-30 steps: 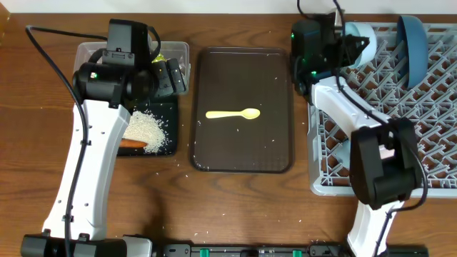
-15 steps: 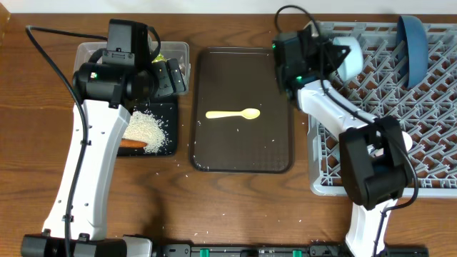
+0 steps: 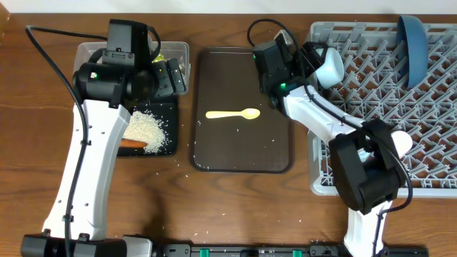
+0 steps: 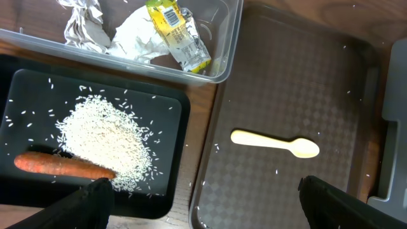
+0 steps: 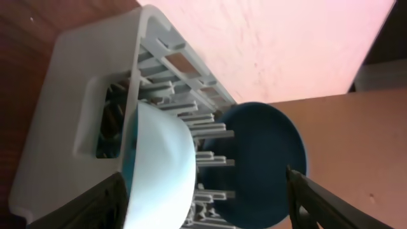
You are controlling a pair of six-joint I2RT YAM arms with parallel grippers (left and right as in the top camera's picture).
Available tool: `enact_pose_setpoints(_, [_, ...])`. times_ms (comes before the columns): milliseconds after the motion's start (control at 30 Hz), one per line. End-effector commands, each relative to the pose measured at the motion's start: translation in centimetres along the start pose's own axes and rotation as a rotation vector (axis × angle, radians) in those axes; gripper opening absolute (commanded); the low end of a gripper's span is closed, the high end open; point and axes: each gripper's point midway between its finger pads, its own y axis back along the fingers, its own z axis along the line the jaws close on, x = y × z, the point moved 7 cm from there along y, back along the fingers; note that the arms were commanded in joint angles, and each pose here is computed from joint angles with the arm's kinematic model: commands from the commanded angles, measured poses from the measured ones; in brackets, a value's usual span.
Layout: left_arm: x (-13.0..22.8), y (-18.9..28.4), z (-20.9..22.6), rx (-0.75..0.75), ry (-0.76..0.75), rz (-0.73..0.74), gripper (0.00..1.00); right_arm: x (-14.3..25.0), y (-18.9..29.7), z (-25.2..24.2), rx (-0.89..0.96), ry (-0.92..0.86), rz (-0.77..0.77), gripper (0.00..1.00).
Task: Sort waste into correct bins and load items into the dishwasher rack
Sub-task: 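Reach the right gripper to the yellow spoon and grasp it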
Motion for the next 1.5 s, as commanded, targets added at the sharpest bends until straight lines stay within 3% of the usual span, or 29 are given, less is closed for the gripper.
enact_pose_setpoints(0, [-0.1,0.0,0.1,-0.014,-0.004,-0.005,0.95,-2.2,2.6,-4.2,-0.105,-0.212,-0.130,0.72])
enact_pose_setpoints(100, [-0.1,0.0,0.1,-0.014,-0.004,-0.005,0.95,-3.0,4.8,-4.0,-0.378,-0.311,-0.236,0.71])
enact_pose_setpoints(167, [-0.1,0.0,0.1,-0.014,-0.004,-0.005,0.96,-3.4,6.6,-3.0,-0.621,-0.374,-0.286,0.77])
enact_pose_setpoints(200, [-0.1,0.0,0.1,-0.014,-0.004,-0.005,0.95,-3.5,7.5,-2.4,-0.733,-0.395,-0.296,0.81])
enact_pose_setpoints(333, [-0.1,0.0,0.1,-0.014,-0.004,-0.005,0.95,-3.3,10.9,0.1,-1.174,-0.491,-0.249,0.83])
enact_pose_setpoints(400, [-0.1,0.0,0.1,-0.014,-0.004,-0.005,0.95,-3.1,11.4,1.4,-1.280,-0.554,-0.174,0.71])
enact_pose_setpoints(533, [-0.1,0.0,0.1,-0.014,-0.004,-0.005,0.95,-2.0,10.2,4.7,-1.295,-0.679,0.048,0.57])
enact_pose_setpoints(633, [-0.1,0.0,0.1,-0.014,-0.004,-0.005,0.96,-0.6,9.1,7.6,-1.271,-0.710,0.215,0.57])
enact_pose_setpoints(767, [-0.1,0.0,0.1,-0.014,-0.004,-0.005,0.95,1.2,8.1,9.9,-1.253,-0.698,0.357,0.49])
enact_pose_setpoints(967, [-0.1,0.0,0.1,-0.014,-0.004,-0.005,0.95,3.1,7.9,11.1,-1.230,-0.656,0.472,0.38])
enact_pose_setpoints(1467, [-0.1,0.0,0.1,-0.014,-0.004,-0.005,0.95,4.4,6.1,13.1,-1.229,-0.692,0.580,0.31])
